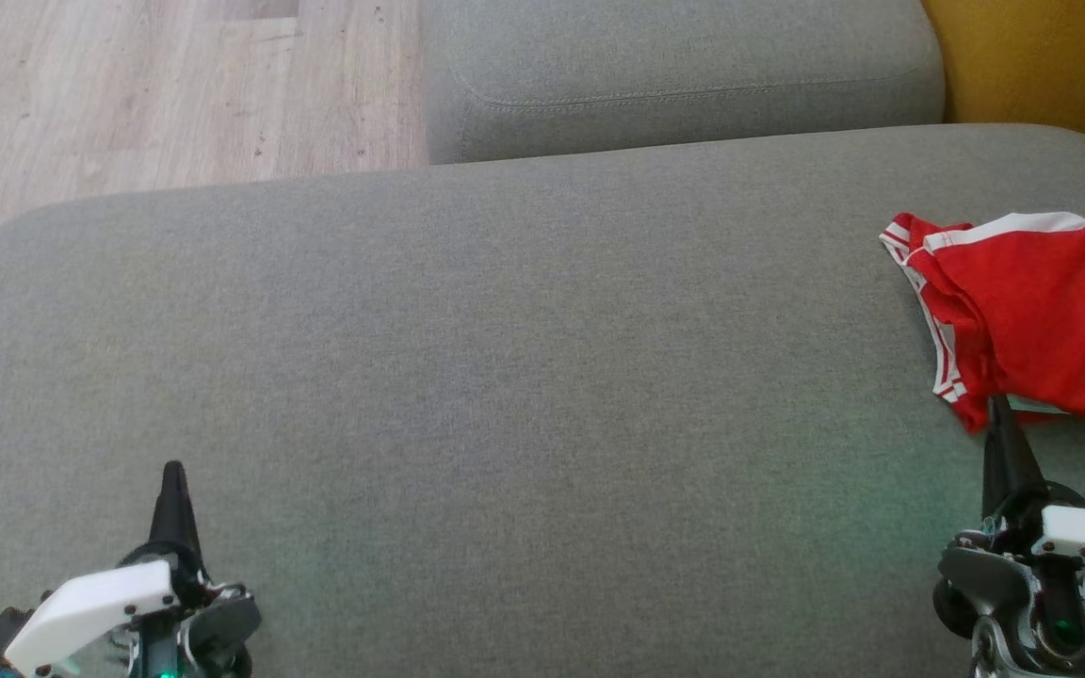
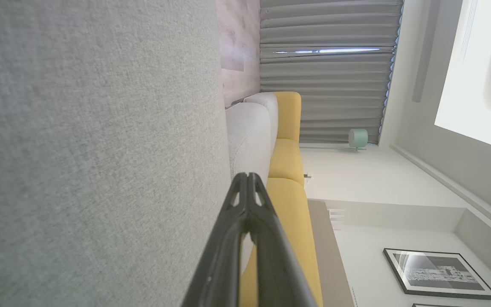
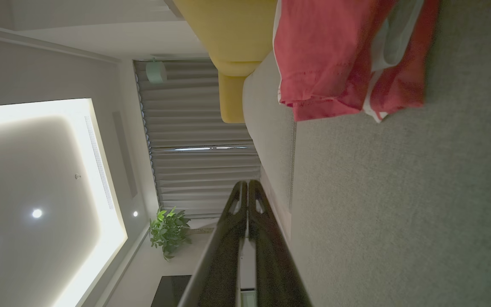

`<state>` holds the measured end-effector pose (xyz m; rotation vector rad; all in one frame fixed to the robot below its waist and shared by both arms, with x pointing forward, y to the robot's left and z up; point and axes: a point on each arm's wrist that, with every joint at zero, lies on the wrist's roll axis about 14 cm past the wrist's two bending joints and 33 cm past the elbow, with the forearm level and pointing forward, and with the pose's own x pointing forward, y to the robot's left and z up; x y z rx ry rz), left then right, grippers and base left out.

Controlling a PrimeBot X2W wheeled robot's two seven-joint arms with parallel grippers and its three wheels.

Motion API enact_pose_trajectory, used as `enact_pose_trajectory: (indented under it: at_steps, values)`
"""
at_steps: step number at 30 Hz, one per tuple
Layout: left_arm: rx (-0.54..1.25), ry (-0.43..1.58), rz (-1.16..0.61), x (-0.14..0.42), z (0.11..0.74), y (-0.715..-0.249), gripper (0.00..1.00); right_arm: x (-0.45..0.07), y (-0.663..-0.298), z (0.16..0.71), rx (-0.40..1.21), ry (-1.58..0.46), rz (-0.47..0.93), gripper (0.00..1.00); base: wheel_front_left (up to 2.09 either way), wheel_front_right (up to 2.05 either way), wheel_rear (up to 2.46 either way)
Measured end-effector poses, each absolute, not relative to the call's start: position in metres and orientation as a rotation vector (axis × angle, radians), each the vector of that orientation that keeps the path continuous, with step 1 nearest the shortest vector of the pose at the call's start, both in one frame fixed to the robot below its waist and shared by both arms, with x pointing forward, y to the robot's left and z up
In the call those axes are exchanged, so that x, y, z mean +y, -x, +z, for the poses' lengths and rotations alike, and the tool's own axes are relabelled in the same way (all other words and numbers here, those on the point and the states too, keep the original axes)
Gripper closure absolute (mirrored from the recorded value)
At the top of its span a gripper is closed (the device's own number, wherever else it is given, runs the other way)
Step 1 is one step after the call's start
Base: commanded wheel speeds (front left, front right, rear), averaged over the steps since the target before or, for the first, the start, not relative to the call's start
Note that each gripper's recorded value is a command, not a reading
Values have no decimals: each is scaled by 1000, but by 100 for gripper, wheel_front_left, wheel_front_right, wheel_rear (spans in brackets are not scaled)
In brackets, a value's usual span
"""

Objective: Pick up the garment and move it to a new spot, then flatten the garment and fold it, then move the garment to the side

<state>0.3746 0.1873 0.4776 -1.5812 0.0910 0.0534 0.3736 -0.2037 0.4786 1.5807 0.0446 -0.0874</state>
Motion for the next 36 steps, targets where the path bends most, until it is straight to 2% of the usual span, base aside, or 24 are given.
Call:
enact_pose_trajectory:
  at_steps: [36]
  values:
    - [91, 1584, 53, 188, 478, -374, 100, -206, -373, 478, 42, -1582, -90, 100, 0, 0, 0]
